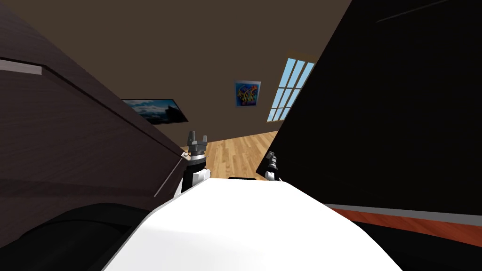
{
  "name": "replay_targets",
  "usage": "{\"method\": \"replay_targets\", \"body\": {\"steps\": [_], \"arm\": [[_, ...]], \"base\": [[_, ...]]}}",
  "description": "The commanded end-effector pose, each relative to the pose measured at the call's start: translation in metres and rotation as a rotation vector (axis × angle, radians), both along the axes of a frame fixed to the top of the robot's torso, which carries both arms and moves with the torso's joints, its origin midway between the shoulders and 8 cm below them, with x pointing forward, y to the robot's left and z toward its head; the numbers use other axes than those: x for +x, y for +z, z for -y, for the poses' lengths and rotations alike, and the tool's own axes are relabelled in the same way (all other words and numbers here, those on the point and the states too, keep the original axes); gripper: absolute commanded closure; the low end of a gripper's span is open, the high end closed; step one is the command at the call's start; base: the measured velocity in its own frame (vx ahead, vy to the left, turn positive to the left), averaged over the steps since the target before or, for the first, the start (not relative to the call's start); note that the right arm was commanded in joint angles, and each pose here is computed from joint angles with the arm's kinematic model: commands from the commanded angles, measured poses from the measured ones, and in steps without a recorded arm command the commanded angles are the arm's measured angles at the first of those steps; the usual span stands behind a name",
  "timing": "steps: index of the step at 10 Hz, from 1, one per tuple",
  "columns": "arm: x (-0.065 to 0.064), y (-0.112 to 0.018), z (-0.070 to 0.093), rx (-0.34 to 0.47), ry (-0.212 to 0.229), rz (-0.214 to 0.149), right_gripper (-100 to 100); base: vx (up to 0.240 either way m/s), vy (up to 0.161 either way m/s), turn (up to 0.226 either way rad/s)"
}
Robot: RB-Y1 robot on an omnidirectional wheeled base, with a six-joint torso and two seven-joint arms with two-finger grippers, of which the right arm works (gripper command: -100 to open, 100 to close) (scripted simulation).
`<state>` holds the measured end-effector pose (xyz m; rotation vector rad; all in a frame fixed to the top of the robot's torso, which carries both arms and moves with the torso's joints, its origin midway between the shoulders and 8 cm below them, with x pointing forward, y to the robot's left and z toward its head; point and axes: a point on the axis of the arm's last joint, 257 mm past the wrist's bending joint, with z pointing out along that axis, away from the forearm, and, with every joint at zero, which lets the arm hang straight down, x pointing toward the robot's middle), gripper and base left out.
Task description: Push the door open
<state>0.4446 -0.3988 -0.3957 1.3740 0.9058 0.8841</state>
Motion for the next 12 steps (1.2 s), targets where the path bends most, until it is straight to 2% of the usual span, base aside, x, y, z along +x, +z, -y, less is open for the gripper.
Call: {"method": "replay_targets", "body": {"steps": [1, 3, 4, 5, 12], "arm": [[-0.006, 0.005, 0.019, -0.007, -0.04, 0.008, 100], [-0.011, 0.005, 0.03, -0.004, -0.07, 0.008, 100], [-0.011, 0.005, 0.03, -0.004, -0.07, 0.008, 100], [-0.015, 0.005, 0.041, -0.001, -0.098, 0.008, 100], [-0.029, 0.004, 0.069, 0.01, -0.18, 0.01, 100]], "base": [[0.201, 0.041, -0.094], [0.2, 0.043, -0.085], [0.141, -0.001, -0.021], [0.187, -0.002, -0.037], [0.193, 0.025, -0.06]]}}
